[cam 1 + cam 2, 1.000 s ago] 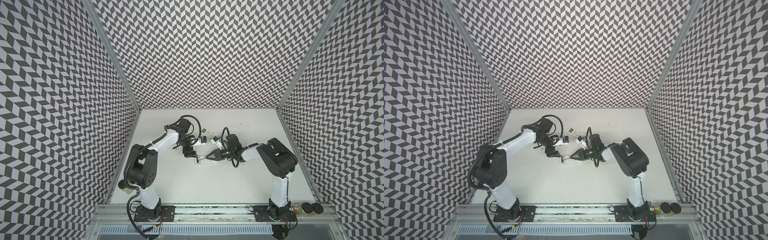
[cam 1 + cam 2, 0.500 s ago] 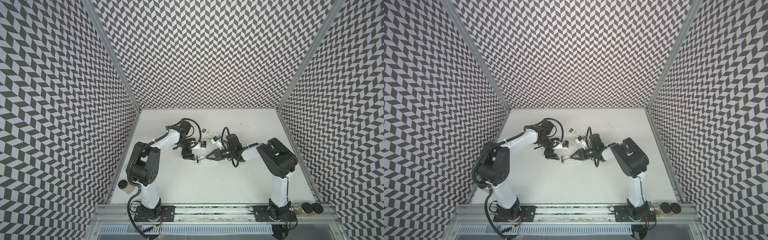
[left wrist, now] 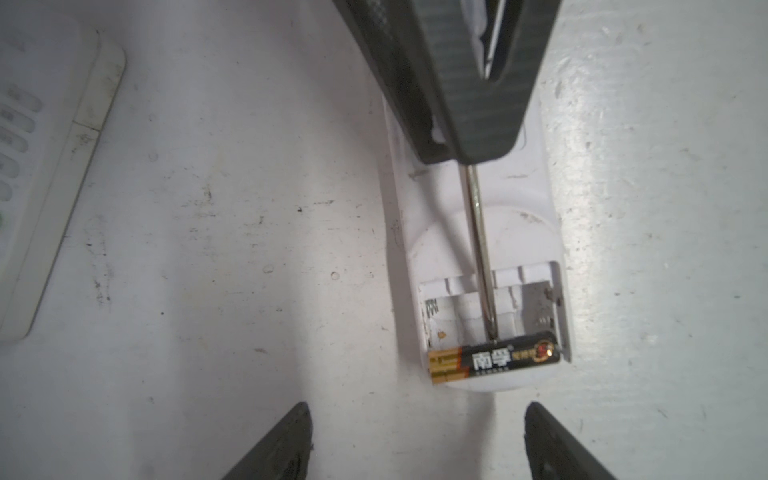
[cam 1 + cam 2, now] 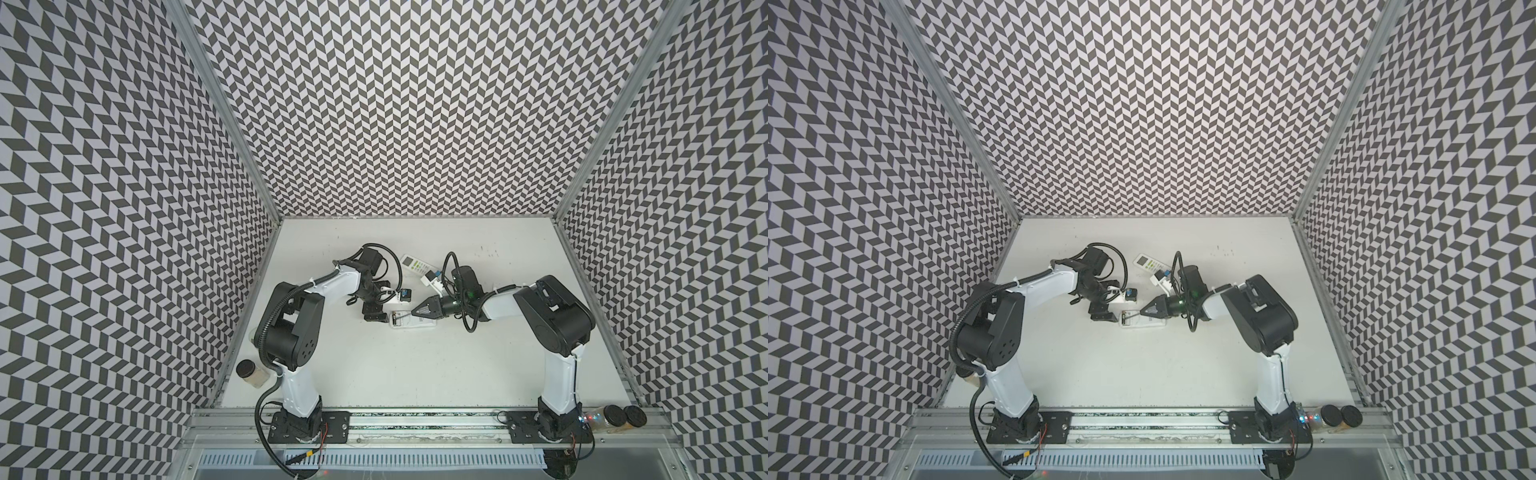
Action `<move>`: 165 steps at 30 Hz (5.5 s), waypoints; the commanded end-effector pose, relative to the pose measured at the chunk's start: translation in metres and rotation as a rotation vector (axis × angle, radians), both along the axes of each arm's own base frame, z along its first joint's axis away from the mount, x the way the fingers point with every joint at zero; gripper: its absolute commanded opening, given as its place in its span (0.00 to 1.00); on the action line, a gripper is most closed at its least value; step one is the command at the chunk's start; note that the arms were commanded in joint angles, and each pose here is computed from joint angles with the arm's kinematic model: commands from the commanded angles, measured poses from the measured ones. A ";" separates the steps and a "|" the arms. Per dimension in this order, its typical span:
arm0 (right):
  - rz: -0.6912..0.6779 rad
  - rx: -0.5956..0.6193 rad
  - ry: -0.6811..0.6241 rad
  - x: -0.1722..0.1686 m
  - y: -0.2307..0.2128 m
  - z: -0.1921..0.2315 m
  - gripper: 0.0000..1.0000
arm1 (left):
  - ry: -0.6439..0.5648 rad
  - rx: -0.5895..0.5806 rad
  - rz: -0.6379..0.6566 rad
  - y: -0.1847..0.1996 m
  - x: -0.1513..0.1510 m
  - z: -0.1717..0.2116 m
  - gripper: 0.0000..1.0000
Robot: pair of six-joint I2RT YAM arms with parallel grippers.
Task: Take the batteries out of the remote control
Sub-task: 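Lever the screwdriver tip under the second battery with the right gripper, then pry the battery out onto the table while the left gripper holds the remote, then withdraw the screwdriver with the right gripper while the left gripper releases the remote, then lower and drop the screwdriver onto the table with the right gripper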
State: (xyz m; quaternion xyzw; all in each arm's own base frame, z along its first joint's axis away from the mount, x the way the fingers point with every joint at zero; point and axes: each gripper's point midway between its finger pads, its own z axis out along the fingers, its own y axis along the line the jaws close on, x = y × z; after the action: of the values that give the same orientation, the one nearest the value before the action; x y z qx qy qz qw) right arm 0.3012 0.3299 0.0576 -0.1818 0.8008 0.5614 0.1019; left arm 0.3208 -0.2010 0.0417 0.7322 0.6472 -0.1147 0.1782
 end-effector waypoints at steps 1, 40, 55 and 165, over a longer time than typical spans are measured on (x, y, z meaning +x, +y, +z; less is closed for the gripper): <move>0.014 0.028 -0.060 0.005 0.007 0.014 0.00 | 0.001 -0.007 -0.004 -0.004 -0.001 -0.007 0.79; -0.141 -0.027 -0.204 0.017 -0.048 0.060 0.00 | 0.107 0.151 0.130 0.047 -0.030 -0.038 0.63; -0.399 -0.103 -0.395 0.040 -0.118 0.100 0.00 | 0.139 0.186 0.116 0.052 -0.035 -0.049 0.22; -1.046 -0.325 -0.324 0.025 -0.265 0.030 0.39 | -0.008 -0.208 0.438 -0.083 -0.016 0.051 1.00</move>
State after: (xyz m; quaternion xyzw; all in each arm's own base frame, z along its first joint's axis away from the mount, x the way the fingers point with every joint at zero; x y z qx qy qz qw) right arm 0.3165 0.0671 0.0679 0.1504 0.8457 0.2770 0.4306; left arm 0.3081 -0.2809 0.0969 0.5300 0.7900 -0.1454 0.2717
